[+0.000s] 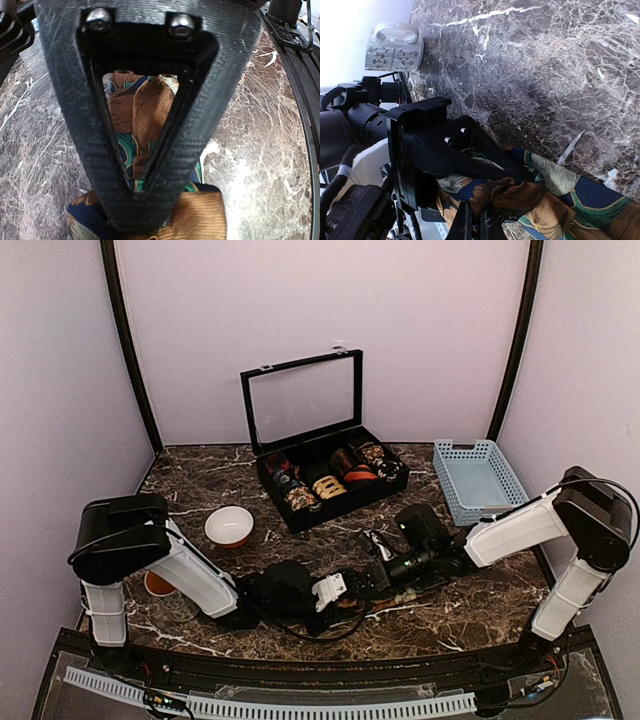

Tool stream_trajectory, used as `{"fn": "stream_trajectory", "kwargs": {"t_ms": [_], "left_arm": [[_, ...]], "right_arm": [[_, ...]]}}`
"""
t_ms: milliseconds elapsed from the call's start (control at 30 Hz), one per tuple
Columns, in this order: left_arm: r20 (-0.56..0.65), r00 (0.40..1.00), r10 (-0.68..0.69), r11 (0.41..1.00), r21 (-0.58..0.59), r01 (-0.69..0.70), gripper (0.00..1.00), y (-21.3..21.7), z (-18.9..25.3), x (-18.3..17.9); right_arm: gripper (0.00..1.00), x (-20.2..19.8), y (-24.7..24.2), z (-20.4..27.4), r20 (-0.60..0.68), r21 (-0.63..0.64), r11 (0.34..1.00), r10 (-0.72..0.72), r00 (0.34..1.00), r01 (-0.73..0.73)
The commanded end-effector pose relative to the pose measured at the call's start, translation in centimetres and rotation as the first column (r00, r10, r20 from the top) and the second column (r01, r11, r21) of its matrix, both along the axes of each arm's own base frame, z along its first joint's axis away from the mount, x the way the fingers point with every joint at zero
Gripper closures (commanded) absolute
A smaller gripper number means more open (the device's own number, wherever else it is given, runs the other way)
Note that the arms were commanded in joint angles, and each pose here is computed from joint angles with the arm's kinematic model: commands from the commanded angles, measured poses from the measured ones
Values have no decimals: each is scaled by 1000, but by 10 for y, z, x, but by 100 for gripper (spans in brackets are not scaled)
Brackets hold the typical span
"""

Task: Roll the ties
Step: Roll the tie at the center of the board.

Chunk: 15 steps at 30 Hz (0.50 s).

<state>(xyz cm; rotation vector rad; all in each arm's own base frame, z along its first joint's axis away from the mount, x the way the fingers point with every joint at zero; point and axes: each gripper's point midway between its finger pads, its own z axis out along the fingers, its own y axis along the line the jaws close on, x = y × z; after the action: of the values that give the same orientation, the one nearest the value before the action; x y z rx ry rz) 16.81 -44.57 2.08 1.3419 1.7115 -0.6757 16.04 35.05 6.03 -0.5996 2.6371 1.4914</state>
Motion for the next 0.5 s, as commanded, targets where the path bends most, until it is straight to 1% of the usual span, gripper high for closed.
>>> {"fn": "stream_trajectory", "kwargs": {"t_ms": [0, 33, 67, 167, 267, 467], "left_arm": [[-52, 999, 3, 988, 157, 5, 61, 25, -36, -10], [-49, 999, 10, 989, 146, -3, 53, 24, -32, -8], [-45, 999, 12, 992, 130, -6, 47, 23, -27, -7], [-30, 999, 13, 998, 65, -11, 33, 17, -7, -5], [-14, 1000, 12, 1000, 11, -12, 28, 12, 10, -4], [-45, 999, 5, 996, -92, -9, 25, 6, 24, -8]], "right_arm": [[100, -14, -20, -36, -49, -104, 995, -13, 999, 7], [100, -14, -23, -39, -50, -110, 994, -20, 999, 15], [100, -13, -27, -42, -54, -117, 993, -30, 998, 23], [100, -10, -40, -51, -59, -142, 989, -57, 997, 48], [100, -7, -54, -61, -57, -177, 981, -85, 995, 74], [100, -2, -76, -78, -43, -241, 964, -123, 992, 109]]}}
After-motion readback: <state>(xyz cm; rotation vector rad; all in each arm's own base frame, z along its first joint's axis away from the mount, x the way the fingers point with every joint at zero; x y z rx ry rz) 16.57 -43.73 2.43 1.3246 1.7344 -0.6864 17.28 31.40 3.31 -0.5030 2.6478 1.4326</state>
